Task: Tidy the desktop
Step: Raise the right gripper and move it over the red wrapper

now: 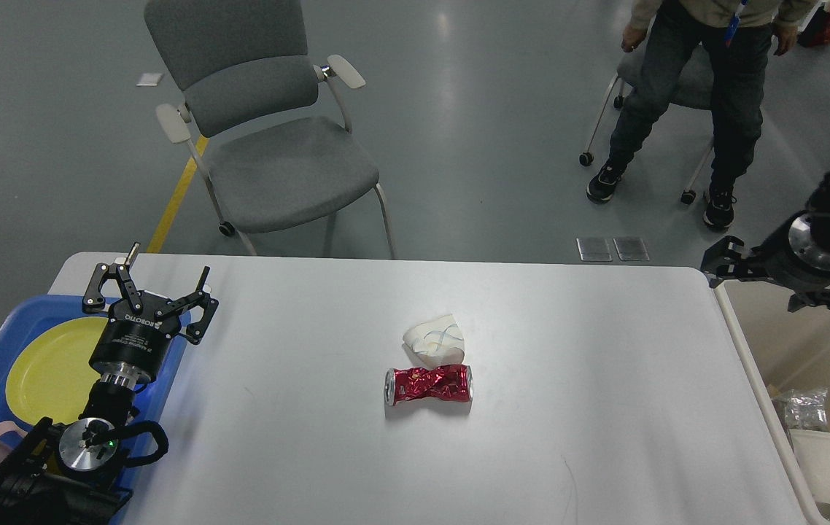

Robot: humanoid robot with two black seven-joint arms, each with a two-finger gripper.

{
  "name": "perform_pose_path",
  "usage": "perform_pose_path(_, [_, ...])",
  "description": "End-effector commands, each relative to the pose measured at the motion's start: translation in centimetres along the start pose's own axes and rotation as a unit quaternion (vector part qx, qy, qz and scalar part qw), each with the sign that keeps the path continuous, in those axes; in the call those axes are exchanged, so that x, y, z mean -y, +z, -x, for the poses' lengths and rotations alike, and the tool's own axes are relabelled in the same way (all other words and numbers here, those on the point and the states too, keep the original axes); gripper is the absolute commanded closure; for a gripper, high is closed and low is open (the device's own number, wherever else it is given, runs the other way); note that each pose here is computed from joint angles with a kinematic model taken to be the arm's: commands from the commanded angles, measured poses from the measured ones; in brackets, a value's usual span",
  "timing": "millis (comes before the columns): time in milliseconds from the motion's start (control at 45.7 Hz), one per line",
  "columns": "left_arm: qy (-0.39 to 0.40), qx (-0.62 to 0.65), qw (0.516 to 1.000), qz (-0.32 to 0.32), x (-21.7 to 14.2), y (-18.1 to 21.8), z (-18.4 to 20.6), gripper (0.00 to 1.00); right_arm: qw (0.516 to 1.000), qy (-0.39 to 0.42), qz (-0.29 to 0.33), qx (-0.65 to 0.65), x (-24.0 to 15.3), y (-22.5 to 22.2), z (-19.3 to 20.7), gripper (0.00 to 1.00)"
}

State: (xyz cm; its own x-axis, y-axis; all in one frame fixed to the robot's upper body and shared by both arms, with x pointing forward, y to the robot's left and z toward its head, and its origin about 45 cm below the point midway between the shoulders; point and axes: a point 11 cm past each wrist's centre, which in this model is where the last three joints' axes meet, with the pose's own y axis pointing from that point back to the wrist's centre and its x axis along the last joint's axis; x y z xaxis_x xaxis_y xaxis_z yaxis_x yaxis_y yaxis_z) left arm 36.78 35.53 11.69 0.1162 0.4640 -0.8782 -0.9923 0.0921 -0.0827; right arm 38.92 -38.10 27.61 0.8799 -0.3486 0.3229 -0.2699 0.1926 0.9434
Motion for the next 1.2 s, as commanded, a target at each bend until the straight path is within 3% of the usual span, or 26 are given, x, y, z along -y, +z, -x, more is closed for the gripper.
perform_pose_path(0, [0.001, 0.000, 1.000, 0.001, -0.1, 0.0, -0.1, 0.04, 0.997, -0.047, -0.027, -0.060, -5.0, -4.5, 1.0, 0.00])
perform_pose_path(197, [0.001, 0.000, 1.000, 0.001, -0.1, 0.0, -0.1, 0.04, 0.983, -0.096, -0.034, -0.152, -10.6, -9.2, 3.8, 0.00])
perform_pose_path(350, [0.001, 0.000, 1.000, 0.001, -0.1, 0.0, -0.1, 0.04, 0.965, -0.120, -0.073, -0.220, -13.3, -13.0, 8.7, 0.00])
perform_pose_path(503, [0.000, 0.000, 1.000, 0.001, 0.0, 0.0, 0.0, 0.04, 0.962, -0.126, -0.085, -0.229, -13.2, -13.7, 10.0, 0.00])
perform_pose_path(744, [0.000, 0.000, 1.000, 0.000, 0.0, 0.0, 0.0, 0.04, 0.981, -0.081, -0.068, -0.160, -12.2, -11.2, 7.9, 0.00])
perform_pose_path(1182, [0.000, 0.000, 1.000, 0.000, 0.0, 0.0, 0.0, 0.04, 0.980, -0.102, -0.066, -0.159, -11.2, -11.2, 8.2, 0.00])
